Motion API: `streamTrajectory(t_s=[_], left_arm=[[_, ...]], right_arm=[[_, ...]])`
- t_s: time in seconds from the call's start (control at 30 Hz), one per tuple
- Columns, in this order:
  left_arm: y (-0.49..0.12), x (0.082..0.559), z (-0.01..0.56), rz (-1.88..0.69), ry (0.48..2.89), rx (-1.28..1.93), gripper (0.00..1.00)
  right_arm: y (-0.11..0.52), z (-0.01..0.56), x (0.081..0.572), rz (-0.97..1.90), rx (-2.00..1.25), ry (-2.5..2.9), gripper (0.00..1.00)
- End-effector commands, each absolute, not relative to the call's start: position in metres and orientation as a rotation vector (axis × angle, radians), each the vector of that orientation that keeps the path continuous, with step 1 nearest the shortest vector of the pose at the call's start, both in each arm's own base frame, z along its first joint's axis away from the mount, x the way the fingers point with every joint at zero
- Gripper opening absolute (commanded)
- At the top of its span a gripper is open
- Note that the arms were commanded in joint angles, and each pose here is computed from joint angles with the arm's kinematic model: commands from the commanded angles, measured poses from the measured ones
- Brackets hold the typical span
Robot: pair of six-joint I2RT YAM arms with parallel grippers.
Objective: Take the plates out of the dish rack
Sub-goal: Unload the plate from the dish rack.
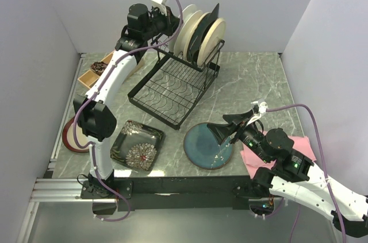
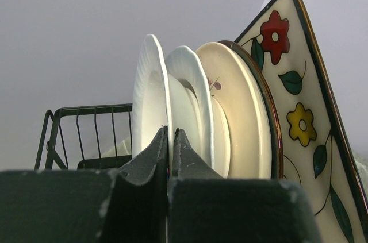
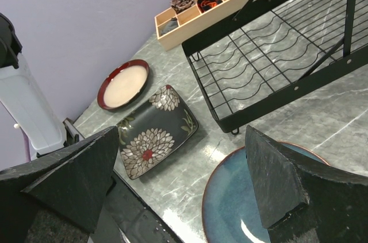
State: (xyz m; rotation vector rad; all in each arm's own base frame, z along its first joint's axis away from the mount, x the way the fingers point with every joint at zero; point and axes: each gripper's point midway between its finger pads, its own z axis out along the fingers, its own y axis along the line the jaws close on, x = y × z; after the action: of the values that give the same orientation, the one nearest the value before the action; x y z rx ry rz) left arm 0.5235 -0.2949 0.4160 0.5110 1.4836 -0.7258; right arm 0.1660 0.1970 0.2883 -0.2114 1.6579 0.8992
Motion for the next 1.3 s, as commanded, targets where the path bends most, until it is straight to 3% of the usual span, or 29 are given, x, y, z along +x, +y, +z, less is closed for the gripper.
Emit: streamTrajectory(t_s=[0.0,0.53,1.27], left_arm=[[-0.282,0.481,0.561,-0.725,1.048,0.512,0.01],[-0.285,0.487,0.553,-0.736,1.013,0.540,0.01],[-0.266,0.446,0.588,-0.671,0.926,0.560,0.01]], right_arm=[[0.197,0.297,0.166,0.913,-0.209,1.621,0.96],[0.199,0.295,0.167,0.907,-0.216,1.626,0.96],[0.200,0.294,0.168,0.903,-0.217,1.631,0.96]])
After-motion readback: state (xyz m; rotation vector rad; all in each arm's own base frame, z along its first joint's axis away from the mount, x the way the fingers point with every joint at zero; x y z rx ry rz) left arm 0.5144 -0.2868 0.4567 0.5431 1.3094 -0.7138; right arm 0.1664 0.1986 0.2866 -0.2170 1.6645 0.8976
